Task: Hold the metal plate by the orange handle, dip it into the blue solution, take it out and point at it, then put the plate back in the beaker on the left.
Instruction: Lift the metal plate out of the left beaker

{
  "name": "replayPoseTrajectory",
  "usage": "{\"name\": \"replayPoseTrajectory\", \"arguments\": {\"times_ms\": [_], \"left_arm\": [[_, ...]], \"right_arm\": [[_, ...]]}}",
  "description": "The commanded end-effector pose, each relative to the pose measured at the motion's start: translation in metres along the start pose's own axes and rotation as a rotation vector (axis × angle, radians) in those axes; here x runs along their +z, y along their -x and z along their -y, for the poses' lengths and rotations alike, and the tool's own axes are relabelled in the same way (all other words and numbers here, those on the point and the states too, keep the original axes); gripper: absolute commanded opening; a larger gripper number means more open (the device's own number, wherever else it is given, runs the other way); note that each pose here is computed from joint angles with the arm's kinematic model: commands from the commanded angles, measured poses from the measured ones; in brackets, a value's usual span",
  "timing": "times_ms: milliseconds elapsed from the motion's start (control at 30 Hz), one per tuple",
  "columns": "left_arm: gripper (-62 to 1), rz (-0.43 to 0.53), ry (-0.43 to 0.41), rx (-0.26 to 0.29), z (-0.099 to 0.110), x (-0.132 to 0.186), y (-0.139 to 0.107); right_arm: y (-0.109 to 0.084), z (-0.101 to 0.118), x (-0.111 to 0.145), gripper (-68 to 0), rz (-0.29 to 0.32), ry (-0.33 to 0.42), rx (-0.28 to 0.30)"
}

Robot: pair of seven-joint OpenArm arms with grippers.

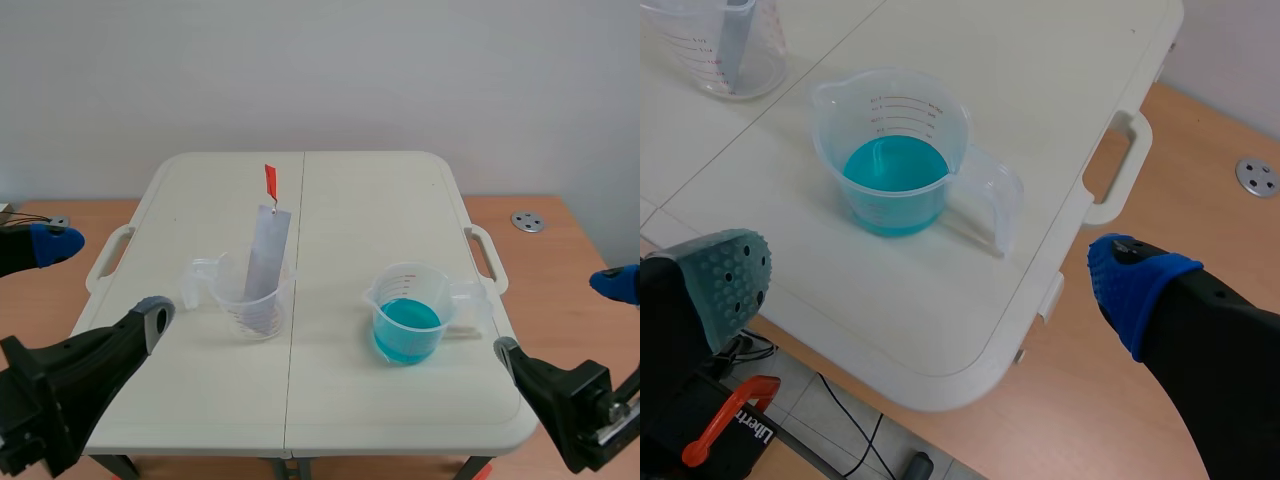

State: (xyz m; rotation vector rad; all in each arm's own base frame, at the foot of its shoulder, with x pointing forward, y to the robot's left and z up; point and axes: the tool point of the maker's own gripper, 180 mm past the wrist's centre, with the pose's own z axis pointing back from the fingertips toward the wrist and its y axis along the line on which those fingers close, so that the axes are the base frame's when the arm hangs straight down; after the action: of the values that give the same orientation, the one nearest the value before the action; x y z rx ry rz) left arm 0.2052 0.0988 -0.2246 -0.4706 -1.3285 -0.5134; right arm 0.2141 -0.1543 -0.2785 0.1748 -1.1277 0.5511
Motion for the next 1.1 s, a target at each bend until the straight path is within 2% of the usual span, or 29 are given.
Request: {"name": "replayPoseTrajectory", "arguments": {"times_ms": [0,333,633,733,767,867,900,933,1067], "left_arm": [[1.4,0.001,0.006,0.004,0.002,-0.001,-0.002],[1.4,0.001,0.006,0.003,0.002,-0.001,-0.002],[1.4,0.002,0.005,0.004,0.002,-0.001,-0.002],[1.4,0.002,-0.005,0.002,0.0,-0.001,-0.002],[-4.3,0.002,-0.006,0.002,0.0,-0.001,-0.002],[-43.1,0.002,-0.007,0.002,0.0,-0.001,-0.002],[-54.1,0.002,-0.007,0.002,0.0,-0.001,-0.002],[-58.8,0.001,-0.006,0.002,0.0,-0.001,-0.002],[-57.9,-0.021,-0.023,-0.011,-0.003,0.0,0.003]], "right_arm": [[-0.017,0.001,-0.001,-1.2,0.064,-0.001,0.018],[-0.025,0.003,-0.003,-1.2,0.091,0.0,0.025],[-0.057,0.002,-0.02,-1.2,0.191,-0.029,0.055],[-0.067,-0.001,-0.029,-1.2,0.227,-0.05,0.042],[-0.069,-0.003,-0.033,-1.2,0.235,-0.058,0.041],[-0.072,-0.007,-0.046,-1.2,0.251,-0.084,0.035],[-0.072,-0.009,-0.052,-1.2,0.254,-0.093,0.034],[-0.073,-0.01,-0.056,-1.2,0.258,-0.1,0.032],[-0.081,-0.013,-0.074,-1.2,0.288,-0.135,0.001]]}}
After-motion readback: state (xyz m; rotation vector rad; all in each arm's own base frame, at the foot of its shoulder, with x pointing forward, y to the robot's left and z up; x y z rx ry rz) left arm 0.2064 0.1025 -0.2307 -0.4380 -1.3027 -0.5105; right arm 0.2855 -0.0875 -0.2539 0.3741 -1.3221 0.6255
